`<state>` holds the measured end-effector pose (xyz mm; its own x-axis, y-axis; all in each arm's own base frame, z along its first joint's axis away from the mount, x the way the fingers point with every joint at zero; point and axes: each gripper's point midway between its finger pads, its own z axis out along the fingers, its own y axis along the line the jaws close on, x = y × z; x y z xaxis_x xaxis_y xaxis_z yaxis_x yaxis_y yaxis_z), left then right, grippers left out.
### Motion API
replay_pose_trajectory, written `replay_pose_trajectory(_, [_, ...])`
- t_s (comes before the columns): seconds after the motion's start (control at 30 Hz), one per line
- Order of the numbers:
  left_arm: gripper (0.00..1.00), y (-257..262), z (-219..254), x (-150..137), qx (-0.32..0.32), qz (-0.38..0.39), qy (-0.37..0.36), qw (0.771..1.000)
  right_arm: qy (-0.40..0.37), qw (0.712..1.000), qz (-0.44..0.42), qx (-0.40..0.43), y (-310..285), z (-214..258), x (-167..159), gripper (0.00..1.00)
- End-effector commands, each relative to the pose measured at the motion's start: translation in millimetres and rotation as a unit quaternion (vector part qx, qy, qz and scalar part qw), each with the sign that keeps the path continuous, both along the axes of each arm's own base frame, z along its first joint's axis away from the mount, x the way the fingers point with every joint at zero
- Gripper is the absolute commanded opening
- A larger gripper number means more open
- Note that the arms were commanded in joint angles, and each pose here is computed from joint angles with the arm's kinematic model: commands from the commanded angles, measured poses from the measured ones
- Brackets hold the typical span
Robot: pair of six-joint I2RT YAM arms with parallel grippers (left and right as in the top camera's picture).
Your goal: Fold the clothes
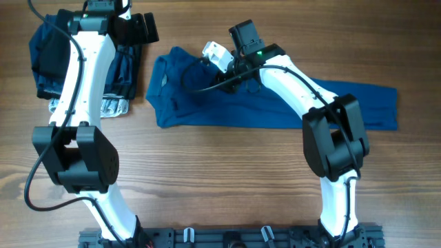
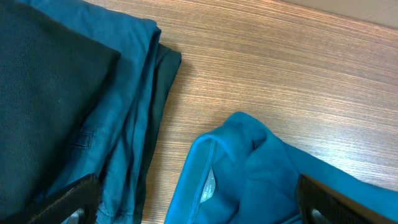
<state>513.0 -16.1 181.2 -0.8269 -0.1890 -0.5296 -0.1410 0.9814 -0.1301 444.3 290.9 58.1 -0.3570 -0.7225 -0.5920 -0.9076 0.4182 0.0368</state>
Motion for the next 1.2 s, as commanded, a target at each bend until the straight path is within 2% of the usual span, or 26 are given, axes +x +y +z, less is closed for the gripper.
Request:
replay_pose_trajectory(0.0, [1.00, 2, -4, 0, 0.003, 0.002, 0.005, 1.000, 0.019, 1.000, 0.020, 0.001, 8, -29, -6, 0.49])
replay_pose_trajectory(0.2, [1.00, 2, -4, 0, 0.003, 0.002, 0.005, 1.000, 0.023, 1.000, 0.000, 0.011, 11, -34, 0, 0.48])
replay_pose_trajectory(0.23, [1.00, 2, -4, 0, 0.003, 0.001, 0.005, 1.000, 0.027, 0.999, -0.010, 0.015, 12, -34, 1, 0.41])
replay_pose_trajectory(0.27, [1.00, 2, -4, 0, 0.003, 0.002, 0.005, 1.000, 0.036, 0.999, -0.022, 0.018, 12, -34, 1, 0.22])
replay_pose_trajectory(0.3, [1.00, 2, -4, 0, 0.003, 0.002, 0.005, 1.000, 0.042, 0.998, -0.030, 0.020, 11, -34, 1, 0.10])
replay_pose_trajectory(0.33, [1.00, 2, -4, 0, 0.003, 0.002, 0.005, 1.000, 0.049, 0.998, -0.036, 0.020, 11, -34, 0, 0.04])
replay_pose_trajectory(0.73, [1.00, 2, -4, 0, 0.003, 0.002, 0.005, 1.000, 0.153, 0.985, -0.058, 0.052, 16, -15, -36, 0.04])
replay_pose_trajectory(0.9, [1.00, 2, -4, 0, 0.003, 0.002, 0.005, 1.000, 0.219, 0.968, -0.106, 0.057, 19, -16, -50, 0.04])
replay_pose_trajectory(1.17, [1.00, 2, -4, 0, 0.003, 0.002, 0.005, 1.000, 0.286, 0.948, -0.119, 0.074, 44, -11, -77, 0.04])
